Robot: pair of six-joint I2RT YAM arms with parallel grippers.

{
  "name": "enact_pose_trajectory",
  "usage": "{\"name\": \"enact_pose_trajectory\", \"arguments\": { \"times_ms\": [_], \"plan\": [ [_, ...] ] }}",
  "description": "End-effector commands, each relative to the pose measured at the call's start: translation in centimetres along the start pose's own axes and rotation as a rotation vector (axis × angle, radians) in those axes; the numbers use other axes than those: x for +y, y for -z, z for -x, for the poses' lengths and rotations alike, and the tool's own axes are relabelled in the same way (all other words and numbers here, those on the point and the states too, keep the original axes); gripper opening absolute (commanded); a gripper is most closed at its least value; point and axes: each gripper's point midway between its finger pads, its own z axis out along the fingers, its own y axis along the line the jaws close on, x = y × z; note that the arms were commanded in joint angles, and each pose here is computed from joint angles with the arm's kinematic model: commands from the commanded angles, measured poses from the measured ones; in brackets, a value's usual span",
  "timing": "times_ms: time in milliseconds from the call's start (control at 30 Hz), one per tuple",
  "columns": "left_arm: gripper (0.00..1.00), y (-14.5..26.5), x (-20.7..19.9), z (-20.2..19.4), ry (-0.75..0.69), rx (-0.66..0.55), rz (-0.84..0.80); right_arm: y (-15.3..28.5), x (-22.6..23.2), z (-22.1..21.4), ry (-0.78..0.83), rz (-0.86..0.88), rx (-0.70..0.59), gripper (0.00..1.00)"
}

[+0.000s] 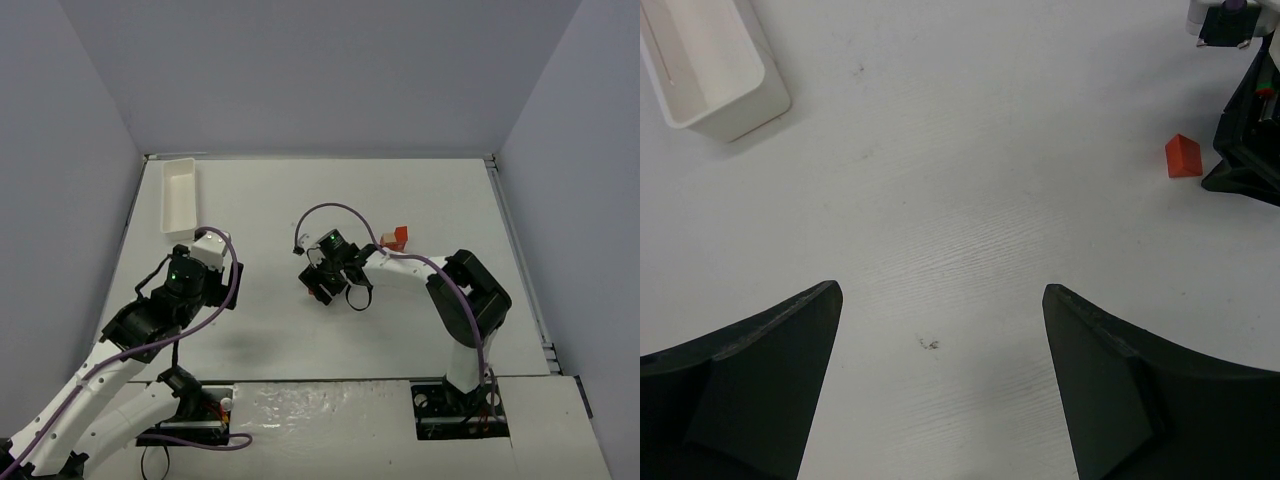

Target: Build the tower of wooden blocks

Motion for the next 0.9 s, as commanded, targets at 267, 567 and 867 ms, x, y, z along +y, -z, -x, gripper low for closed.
{"name": "enact_pose_trajectory", "arguments": {
  "times_ms": [267,567,867],
  "plan": [
    [0.79,0.2,-0.1,2.0,0.018,-0.066,-0.007,1.1,1.1,4.3,0.22,0.115,-0.104,0.64],
    [0.79,0.2,0.0,2.1,0.018,-0.067,-0.006,1.1,1.6,6.0,0.244,0.134,-0.116,0.64],
    [0.79,0.1,-0.1,2.1,0.018,-0.065,-0.006,0.4,1.9,6.1,0.244,0.136,-0.104,0.63]
  ]
}}
